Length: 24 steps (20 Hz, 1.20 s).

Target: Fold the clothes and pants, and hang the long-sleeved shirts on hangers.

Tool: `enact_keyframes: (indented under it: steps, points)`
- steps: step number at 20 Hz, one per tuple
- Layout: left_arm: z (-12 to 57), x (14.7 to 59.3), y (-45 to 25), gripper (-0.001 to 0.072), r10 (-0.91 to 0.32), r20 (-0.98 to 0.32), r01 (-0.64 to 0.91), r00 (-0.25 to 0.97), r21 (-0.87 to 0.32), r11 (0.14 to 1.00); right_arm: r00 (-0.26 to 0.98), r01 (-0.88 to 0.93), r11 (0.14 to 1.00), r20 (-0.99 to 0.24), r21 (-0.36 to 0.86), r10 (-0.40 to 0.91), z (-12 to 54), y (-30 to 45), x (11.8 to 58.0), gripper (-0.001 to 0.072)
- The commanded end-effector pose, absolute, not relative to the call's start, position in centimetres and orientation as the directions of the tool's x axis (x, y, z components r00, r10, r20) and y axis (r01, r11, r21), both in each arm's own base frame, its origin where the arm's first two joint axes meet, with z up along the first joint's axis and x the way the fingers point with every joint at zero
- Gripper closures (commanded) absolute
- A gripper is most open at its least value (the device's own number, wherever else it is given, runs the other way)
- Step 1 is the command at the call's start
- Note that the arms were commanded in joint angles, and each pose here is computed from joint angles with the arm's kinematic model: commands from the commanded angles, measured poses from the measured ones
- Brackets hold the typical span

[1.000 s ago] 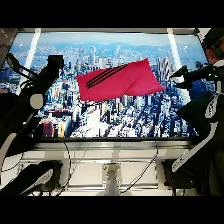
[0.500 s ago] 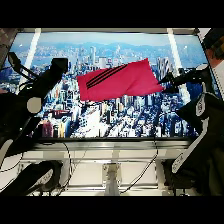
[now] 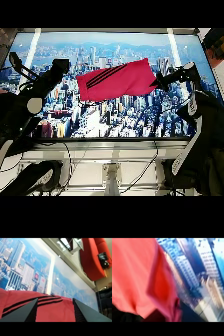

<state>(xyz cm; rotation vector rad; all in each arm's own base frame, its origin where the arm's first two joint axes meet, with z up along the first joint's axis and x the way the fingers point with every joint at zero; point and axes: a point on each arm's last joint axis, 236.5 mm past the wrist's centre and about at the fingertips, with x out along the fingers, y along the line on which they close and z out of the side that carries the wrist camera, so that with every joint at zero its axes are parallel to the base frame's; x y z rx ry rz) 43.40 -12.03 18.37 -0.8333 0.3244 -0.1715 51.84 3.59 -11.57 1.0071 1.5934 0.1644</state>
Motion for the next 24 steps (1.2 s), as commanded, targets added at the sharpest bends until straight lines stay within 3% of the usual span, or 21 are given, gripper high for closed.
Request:
enact_keyframes:
  steps: [1,6,11,17,20,24]
  points:
    - [18.6,43.3,-12.1,0.0205,-0.276,-0.211,0.025,0.938,-0.752,0.659,0.088,0.491,0.602,-0.723,0.63,0.685,-10.0,4.4,52.5,0.0705]
    - [19.1,43.1,-12.0,0.0206,-0.277,-0.198,0.031,0.94,-0.76,0.649,0.289,0.483,0.658,-0.814,0.578,0.504,-3.3,-3.5,54.2,0.0706]
    - [19.3,43.1,-12.0,0.0206,-0.277,-0.194,0.034,0.941,-0.761,0.648,0.282,0.66,0.633,-0.915,0.404,0.289,1.8,-17.7,46.5,0.0706]
    - [19.4,43.1,-12.0,0.0206,-0.276,-0.19,0.036,0.942,-0.762,0.647,0.304,0.844,0.439,-0.949,0.308,0.082,9.3,-30.7,32.9,0.0706]
    - [19.5,43.1,-11.9,0.0206,-0.275,-0.184,0.039,0.944,-0.762,0.646,0.197,0.925,0.334,-0.98,0.182,-0.011,12.0,-33.7,24.0,0.0705]
    - [19.5,43.1,-11.9,0.0206,-0.275,-0.185,0.039,0.944,-0.762,0.646,0.095,0.985,0.161,-0.968,0.059,-0.23,17.2,-36.7,14.2,0.0705]
